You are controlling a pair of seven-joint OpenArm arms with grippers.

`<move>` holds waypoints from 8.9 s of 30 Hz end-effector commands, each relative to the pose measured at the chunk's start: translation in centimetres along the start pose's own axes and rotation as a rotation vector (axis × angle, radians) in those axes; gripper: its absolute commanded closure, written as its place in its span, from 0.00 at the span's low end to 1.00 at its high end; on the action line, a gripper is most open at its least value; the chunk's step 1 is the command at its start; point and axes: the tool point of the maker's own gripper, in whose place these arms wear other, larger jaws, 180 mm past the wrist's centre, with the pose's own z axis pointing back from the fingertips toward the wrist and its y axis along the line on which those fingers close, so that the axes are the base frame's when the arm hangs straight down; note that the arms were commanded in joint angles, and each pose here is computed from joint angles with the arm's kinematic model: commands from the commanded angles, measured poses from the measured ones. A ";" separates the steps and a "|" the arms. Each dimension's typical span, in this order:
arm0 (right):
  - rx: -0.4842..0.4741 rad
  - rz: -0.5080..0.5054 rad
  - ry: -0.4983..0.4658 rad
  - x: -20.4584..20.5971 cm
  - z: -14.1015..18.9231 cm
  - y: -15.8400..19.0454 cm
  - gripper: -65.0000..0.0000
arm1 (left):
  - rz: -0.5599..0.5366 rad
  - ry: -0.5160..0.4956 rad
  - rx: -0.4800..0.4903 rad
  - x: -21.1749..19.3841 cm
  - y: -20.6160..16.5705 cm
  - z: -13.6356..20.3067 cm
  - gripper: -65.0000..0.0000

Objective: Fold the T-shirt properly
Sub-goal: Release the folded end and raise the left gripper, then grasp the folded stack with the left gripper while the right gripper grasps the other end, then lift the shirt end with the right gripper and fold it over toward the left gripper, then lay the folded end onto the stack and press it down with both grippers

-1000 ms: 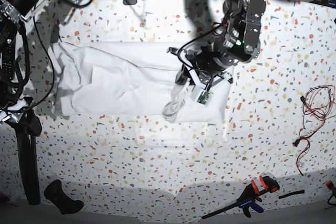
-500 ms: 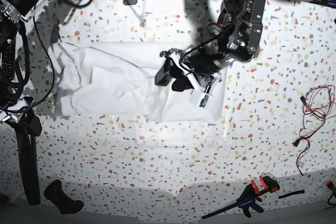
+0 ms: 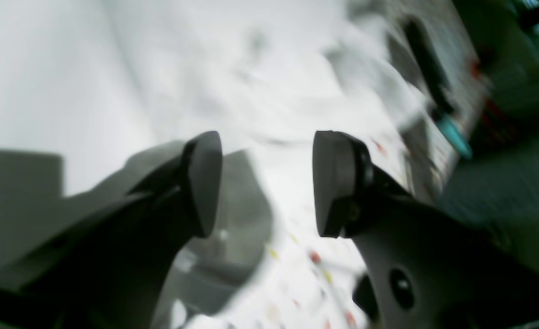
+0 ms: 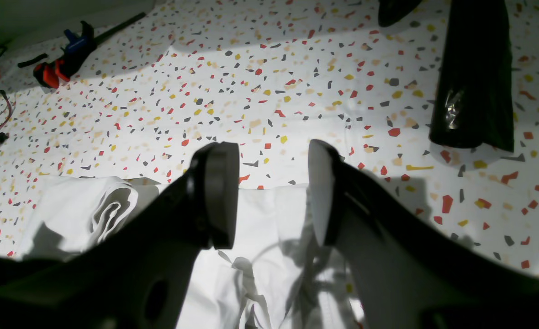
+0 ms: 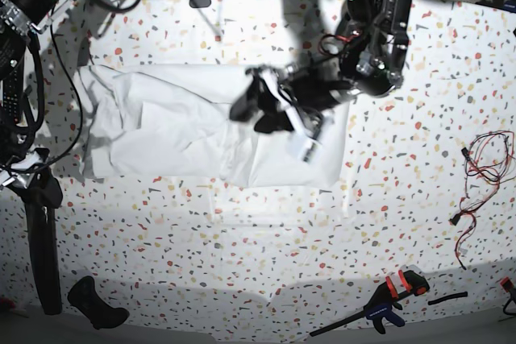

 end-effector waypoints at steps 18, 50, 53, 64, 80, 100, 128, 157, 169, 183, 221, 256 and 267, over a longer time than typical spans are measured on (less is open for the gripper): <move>0.012 0.028 -0.068 2.1 0.5 0.1 0.61 | -0.243 0.063 0.197 -0.9 0.0 3.6 1.00; -0.088 0.128 -0.015 3.1 1.9 -2.7 0.44 | -0.084 0.040 0.056 -4.0 -2.9 -2.1 1.00; -0.098 0.141 -0.009 3.3 2.1 -3.1 0.44 | -0.084 0.039 0.056 -3.9 -2.9 -2.2 1.00; -0.098 -0.144 0.206 -6.0 -0.3 -7.4 0.44 | -0.229 0.068 0.131 -1.8 -0.9 -2.6 0.78; 0.066 -0.551 0.371 -14.9 -1.2 -8.5 0.44 | -0.255 0.049 0.135 -0.4 -0.6 -2.8 0.74; 0.258 -0.406 0.592 -17.8 -5.6 -0.6 0.47 | -0.253 0.094 0.141 -1.2 -0.4 -2.7 0.74; 0.671 -0.336 0.301 -4.5 -6.0 7.3 1.00 | -0.320 0.212 0.204 -0.4 -0.7 0.1 0.76; 0.954 -0.473 0.158 -2.0 -9.6 19.0 1.00 | -0.360 0.322 0.927 -5.4 15.6 12.6 0.76; 1.067 -0.293 0.431 -7.5 -11.1 31.6 1.00 | -0.352 0.325 0.911 -6.2 16.1 12.1 0.76; 0.920 -0.134 0.467 -9.7 -13.9 36.8 1.00 | -0.343 0.329 0.908 -6.4 16.1 12.1 0.76; 0.796 0.137 0.039 4.5 -12.3 34.3 0.80 | -0.528 0.348 1.065 -2.4 17.2 15.0 0.76; 0.141 0.042 0.156 -1.1 -8.0 3.8 0.80 | -0.678 0.012 0.436 2.1 -1.0 2.3 0.51; 0.163 0.030 0.146 -1.1 -8.0 4.2 0.80 | -0.565 -0.056 0.626 4.6 1.2 4.3 0.51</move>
